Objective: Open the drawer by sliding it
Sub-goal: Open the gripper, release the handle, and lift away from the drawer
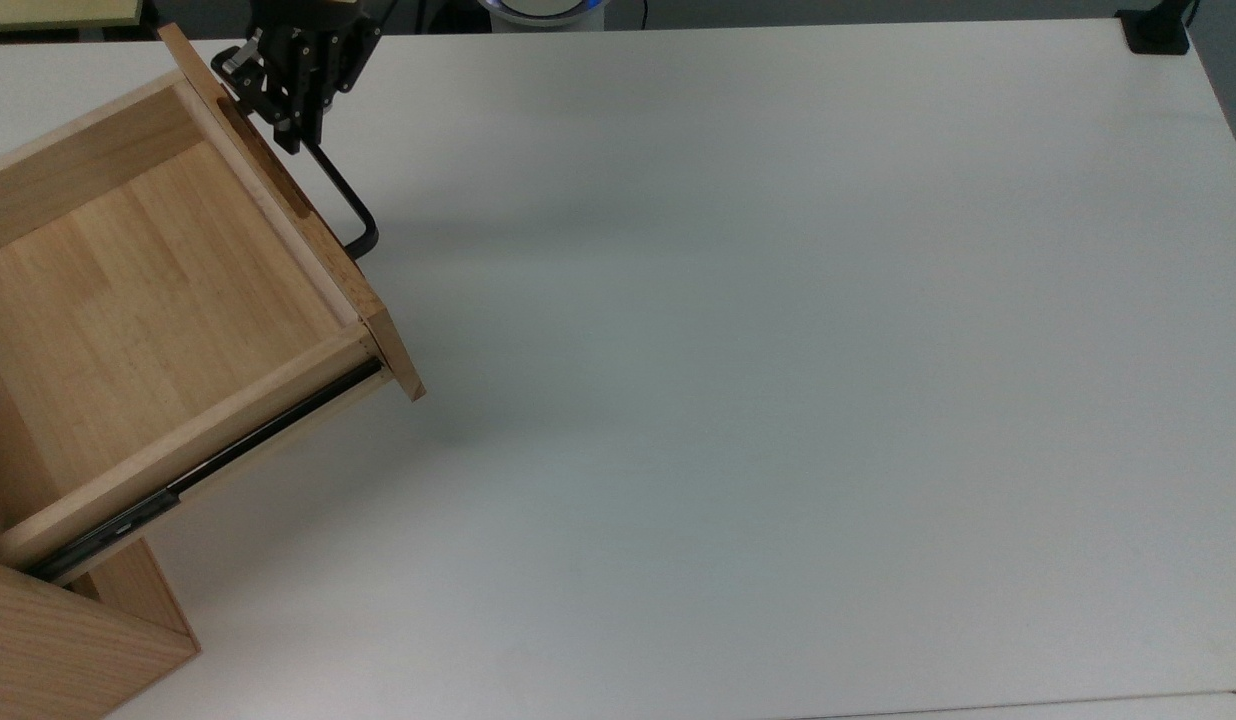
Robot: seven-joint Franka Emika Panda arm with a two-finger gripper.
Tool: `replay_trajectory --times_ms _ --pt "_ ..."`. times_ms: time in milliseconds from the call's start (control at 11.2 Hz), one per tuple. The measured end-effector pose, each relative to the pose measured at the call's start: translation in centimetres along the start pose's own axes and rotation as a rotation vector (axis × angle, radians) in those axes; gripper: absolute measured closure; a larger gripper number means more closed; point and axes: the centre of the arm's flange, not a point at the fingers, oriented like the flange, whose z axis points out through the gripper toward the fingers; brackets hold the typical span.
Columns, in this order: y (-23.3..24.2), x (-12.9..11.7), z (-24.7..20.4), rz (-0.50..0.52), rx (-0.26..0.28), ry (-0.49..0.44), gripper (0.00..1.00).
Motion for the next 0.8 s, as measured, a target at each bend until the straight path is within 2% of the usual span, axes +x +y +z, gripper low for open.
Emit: replay_trajectory --times_ms 89,179,357,536,625,804 --pt "-0.1 -0.1 -0.1 -0.005 0.005 0.001 0.81" --pt "0.0 -0.1 -1.3 0.0 -0.005 0.025 0.69" --pt "0.3 -0.9 -3.7 0.022 -0.02 0.063 0.38" --pt "0.0 -0.5 -4.7 0.105 -0.023 0.081 0.09" --pt "-0.5 0.5 -5.4 0.188 -0.02 0.09 0.0" --pt "-2.5 3.5 -7.8 0.44 0.022 0.105 0.0"
